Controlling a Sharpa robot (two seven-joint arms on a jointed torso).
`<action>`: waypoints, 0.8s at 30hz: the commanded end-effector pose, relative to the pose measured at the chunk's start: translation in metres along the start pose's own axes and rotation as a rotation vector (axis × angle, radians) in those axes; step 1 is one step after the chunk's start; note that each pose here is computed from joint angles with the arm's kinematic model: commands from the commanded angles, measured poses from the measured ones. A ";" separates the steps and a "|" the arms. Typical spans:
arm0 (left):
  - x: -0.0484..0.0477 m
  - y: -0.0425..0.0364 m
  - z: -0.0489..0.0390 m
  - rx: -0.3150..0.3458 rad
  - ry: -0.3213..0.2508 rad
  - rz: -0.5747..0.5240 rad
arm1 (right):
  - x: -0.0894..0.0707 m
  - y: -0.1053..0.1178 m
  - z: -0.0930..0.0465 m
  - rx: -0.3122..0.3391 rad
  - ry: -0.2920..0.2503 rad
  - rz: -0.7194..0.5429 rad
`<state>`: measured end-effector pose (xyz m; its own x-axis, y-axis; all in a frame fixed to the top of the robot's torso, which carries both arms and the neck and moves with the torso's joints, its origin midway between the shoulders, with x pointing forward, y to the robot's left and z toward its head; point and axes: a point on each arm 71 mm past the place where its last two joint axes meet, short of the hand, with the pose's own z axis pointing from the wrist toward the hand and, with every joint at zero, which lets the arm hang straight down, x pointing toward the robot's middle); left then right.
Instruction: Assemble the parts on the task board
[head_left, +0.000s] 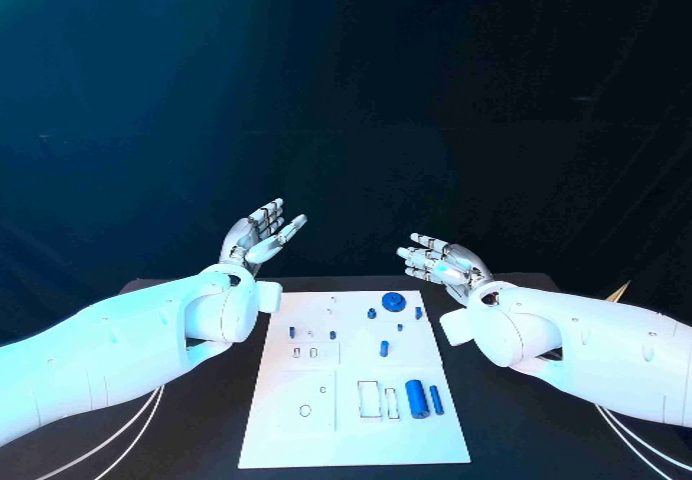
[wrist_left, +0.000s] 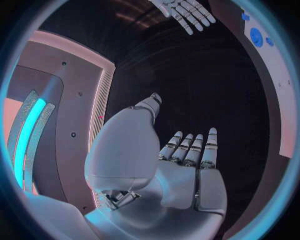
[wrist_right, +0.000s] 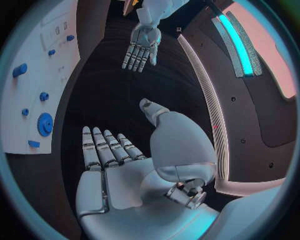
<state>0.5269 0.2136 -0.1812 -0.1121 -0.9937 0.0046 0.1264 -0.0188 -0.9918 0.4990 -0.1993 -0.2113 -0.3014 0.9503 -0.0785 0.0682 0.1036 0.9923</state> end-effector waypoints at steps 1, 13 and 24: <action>0.0015 -0.0009 0.0010 0.004 0.010 -0.003 | -0.001 0.002 0.003 0.011 0.036 -0.014; -0.0174 -0.0077 -0.0083 0.038 -0.011 -0.001 | -0.022 0.019 0.008 -0.192 0.019 -0.475; -0.0214 -0.0145 -0.0213 0.016 0.031 -0.027 | -0.026 0.035 0.015 -0.256 0.049 -0.742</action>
<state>0.5085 0.2401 -0.1716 -0.1280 -0.9916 0.0185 0.1419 -0.0368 -0.9892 0.5229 -0.2172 -0.1775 -0.2249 0.6729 -0.7047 -0.3726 0.6089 0.7003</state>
